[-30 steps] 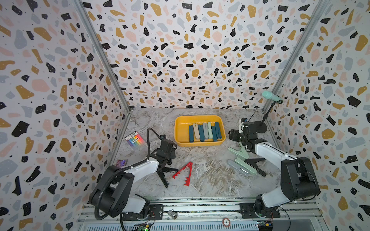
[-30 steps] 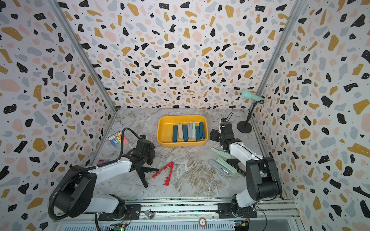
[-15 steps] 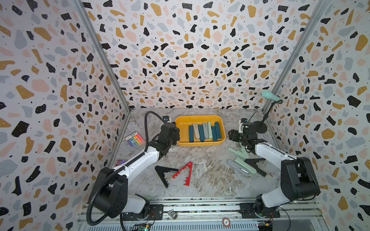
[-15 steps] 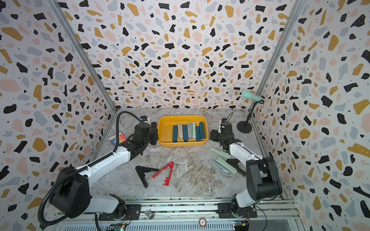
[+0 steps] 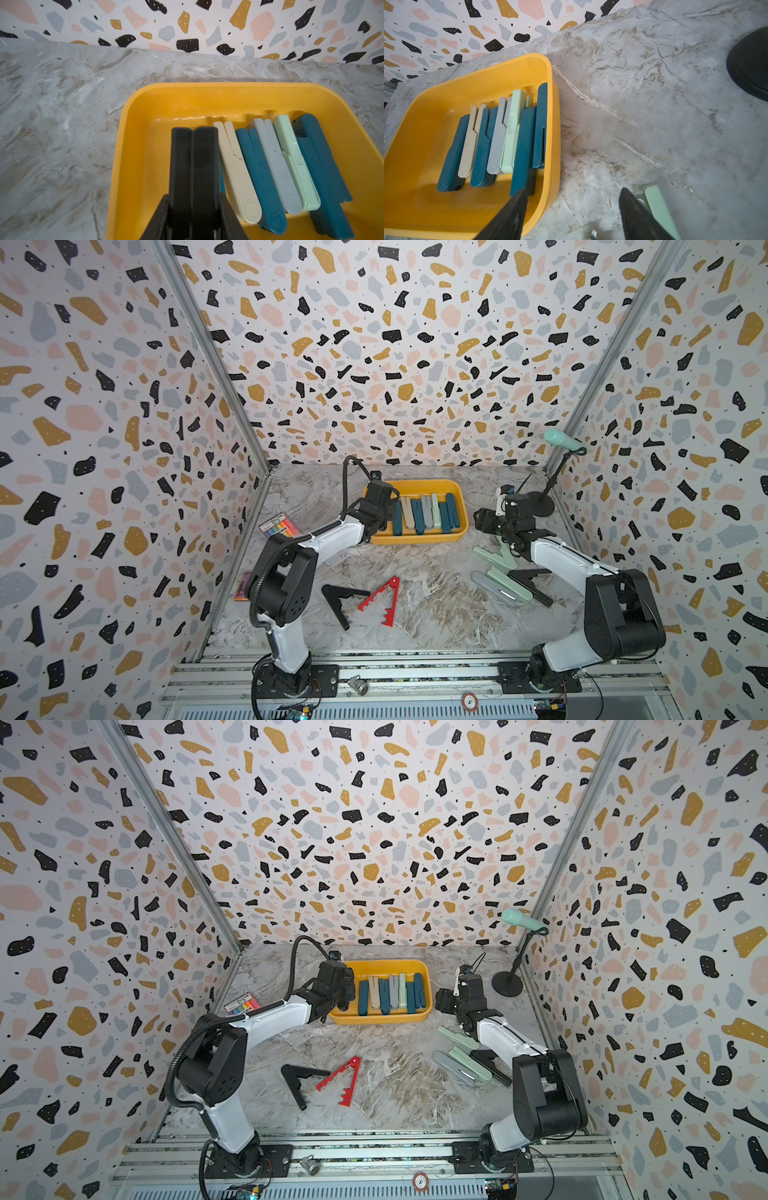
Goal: Put the pruning pliers into the storage box
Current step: Place the pruning pliers in the storage box.
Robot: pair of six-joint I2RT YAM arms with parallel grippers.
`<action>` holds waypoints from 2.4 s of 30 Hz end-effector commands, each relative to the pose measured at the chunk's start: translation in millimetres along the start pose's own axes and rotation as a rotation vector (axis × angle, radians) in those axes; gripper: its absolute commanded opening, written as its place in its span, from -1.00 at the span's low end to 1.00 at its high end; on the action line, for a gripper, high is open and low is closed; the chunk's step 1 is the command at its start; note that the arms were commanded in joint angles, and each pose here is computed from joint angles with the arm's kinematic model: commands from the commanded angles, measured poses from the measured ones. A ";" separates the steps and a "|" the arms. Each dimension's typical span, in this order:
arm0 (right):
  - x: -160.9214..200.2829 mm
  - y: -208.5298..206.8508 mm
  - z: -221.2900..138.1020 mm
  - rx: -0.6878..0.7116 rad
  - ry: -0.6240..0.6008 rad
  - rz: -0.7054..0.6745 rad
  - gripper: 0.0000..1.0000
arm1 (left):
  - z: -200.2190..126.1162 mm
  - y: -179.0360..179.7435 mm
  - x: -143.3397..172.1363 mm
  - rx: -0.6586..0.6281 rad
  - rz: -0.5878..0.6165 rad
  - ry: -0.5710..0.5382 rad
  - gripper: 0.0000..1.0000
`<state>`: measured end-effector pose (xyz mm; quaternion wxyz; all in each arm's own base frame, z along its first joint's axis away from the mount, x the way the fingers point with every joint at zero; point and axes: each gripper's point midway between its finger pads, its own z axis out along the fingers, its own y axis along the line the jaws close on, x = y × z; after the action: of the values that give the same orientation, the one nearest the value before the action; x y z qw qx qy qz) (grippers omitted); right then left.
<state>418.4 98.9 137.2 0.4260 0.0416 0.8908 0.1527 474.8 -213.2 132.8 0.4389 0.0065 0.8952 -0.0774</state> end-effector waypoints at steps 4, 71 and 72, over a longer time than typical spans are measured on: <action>-8.6 1.3 -11.4 0.000 -0.034 0.003 0.43 | 23.8 -9.8 -2.4 0.000 0.026 0.020 -0.63; -8.9 0.9 -15.0 0.001 -0.039 0.006 0.45 | 82.6 15.5 31.1 0.008 -0.090 0.182 -0.10; -8.8 0.8 -14.8 0.002 -0.038 0.005 0.45 | 82.4 15.3 31.7 0.007 -0.088 0.185 -0.09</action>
<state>412.6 97.4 137.4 0.4268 0.0437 0.8903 0.1529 509.8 -213.2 38.1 0.3311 -0.0242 0.9376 -0.1034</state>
